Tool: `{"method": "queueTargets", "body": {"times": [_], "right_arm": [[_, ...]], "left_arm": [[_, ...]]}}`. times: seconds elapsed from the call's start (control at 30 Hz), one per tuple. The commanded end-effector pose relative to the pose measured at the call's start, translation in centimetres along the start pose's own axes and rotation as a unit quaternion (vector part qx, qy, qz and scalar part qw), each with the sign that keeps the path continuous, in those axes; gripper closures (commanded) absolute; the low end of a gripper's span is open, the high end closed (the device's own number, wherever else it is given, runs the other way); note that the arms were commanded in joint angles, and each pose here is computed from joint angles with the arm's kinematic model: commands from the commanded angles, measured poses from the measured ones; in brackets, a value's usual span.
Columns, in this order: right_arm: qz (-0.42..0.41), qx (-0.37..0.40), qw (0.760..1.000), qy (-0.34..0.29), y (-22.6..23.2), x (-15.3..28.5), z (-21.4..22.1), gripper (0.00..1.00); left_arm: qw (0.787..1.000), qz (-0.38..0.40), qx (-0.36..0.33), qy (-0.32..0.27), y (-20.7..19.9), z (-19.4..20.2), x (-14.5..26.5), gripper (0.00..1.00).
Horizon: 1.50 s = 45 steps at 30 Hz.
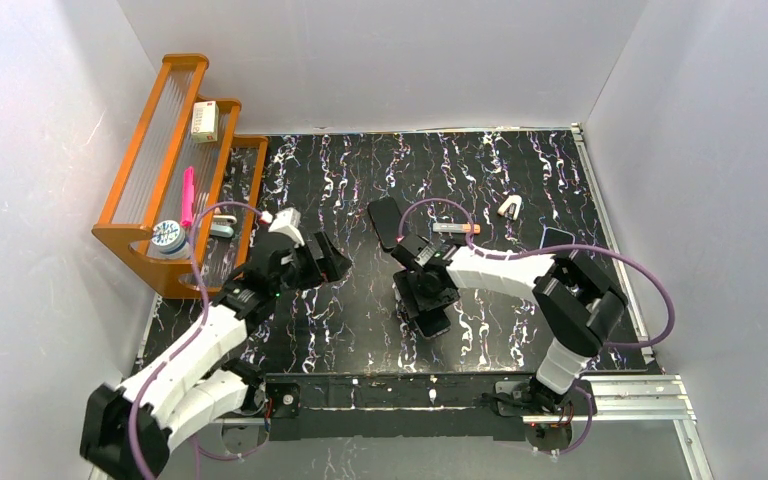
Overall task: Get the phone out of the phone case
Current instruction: Pick up the phone at the center of the board.
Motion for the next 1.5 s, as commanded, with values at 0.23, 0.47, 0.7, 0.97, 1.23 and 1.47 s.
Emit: {"method": "queueTargets", "body": {"times": [0.23,0.47,0.7,0.97,1.23,1.47], "right_arm": [[-0.168,-0.054,0.974,-0.144,3.4,0.0,-3.0,0.97],[-0.222,-0.063,0.951,-0.205,3.4,2.0,-3.6,0.99],[-0.251,-0.072,0.936,-0.238,3.2,2.3,-3.4,0.99],[-0.287,-0.076,0.922,-0.247,3.6,2.3,-3.1,0.99],[-0.316,-0.073,0.908,-0.267,3.8,3.0,-3.1,0.99],[-0.340,-0.062,0.896,-0.279,3.9,3.9,-3.0,0.99]], "left_arm": [[0.990,0.090,0.061,0.089,-2.0,2.5,-3.8,0.02],[0.986,0.111,0.086,0.088,-2.7,3.2,-4.9,0.06],[0.981,0.112,0.127,0.099,-3.0,4.9,-6.6,0.10],[0.977,0.126,0.127,0.111,-4.4,5.7,-7.9,0.15],[0.976,0.126,0.139,0.112,-5.3,6.4,-9.1,0.31],[0.971,0.147,0.163,0.091,-6.4,5.5,-10.1,0.49]]}}
Point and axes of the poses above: each gripper's point midway between its finger pads, its own x axis back along the fingers, its own y axis along the line the jaws close on, z = x × y, the point moved 7 cm from there along x, back along the fingers, and after that the axes turned 10 degrees about -x, right-handed, at the moved point
